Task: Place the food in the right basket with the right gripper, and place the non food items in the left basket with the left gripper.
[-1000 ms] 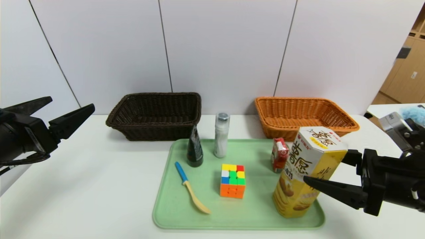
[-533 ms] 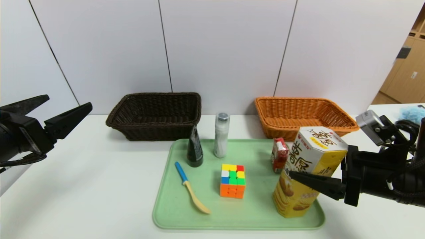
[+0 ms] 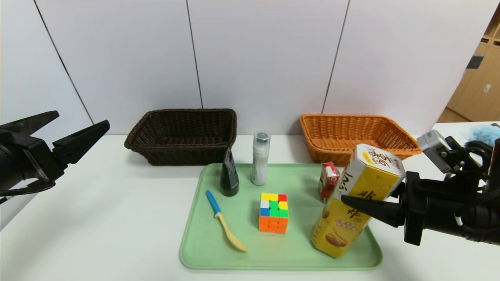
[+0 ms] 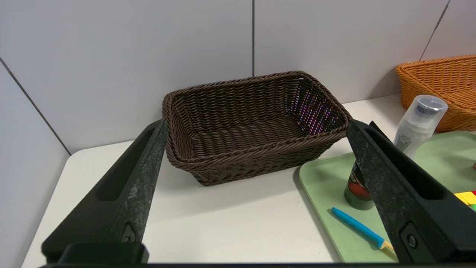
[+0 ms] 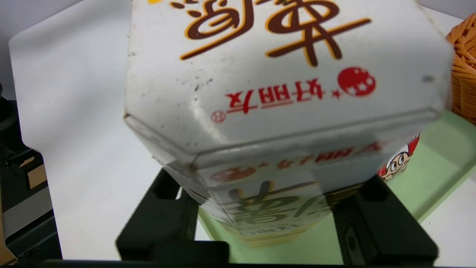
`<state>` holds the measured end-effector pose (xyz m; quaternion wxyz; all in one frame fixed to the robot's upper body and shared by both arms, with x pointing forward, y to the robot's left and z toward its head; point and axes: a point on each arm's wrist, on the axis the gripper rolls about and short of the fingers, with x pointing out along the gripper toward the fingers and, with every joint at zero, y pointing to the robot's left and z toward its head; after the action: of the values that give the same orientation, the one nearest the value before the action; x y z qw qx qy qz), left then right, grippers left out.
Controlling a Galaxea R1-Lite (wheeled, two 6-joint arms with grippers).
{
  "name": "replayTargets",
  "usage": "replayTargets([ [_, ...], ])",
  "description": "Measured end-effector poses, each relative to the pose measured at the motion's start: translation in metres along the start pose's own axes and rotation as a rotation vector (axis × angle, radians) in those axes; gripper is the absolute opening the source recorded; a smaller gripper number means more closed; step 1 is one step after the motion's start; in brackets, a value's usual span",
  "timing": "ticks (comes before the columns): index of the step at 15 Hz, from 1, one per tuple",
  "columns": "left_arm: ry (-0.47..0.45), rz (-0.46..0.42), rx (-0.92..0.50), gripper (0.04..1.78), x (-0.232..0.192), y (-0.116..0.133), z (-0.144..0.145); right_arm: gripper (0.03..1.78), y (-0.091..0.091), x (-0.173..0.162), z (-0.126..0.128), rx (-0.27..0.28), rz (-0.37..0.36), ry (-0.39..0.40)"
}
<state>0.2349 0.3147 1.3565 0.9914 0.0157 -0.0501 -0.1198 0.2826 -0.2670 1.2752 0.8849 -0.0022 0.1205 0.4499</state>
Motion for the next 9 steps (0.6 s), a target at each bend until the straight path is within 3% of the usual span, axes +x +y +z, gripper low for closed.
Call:
replayTargets([
  [2,0.000,0.001,-0.001,1.69,-0.0017,-0.0002,-0.0006,0.79,0.0015,-0.0013,0.0000,0.001,0.002,-0.002],
  [9,0.007,0.002,-0.009,1.69,-0.0058,-0.0009,-0.0044,0.78,0.0049,-0.0053,-0.0010,0.005,0.004,-0.006],
])
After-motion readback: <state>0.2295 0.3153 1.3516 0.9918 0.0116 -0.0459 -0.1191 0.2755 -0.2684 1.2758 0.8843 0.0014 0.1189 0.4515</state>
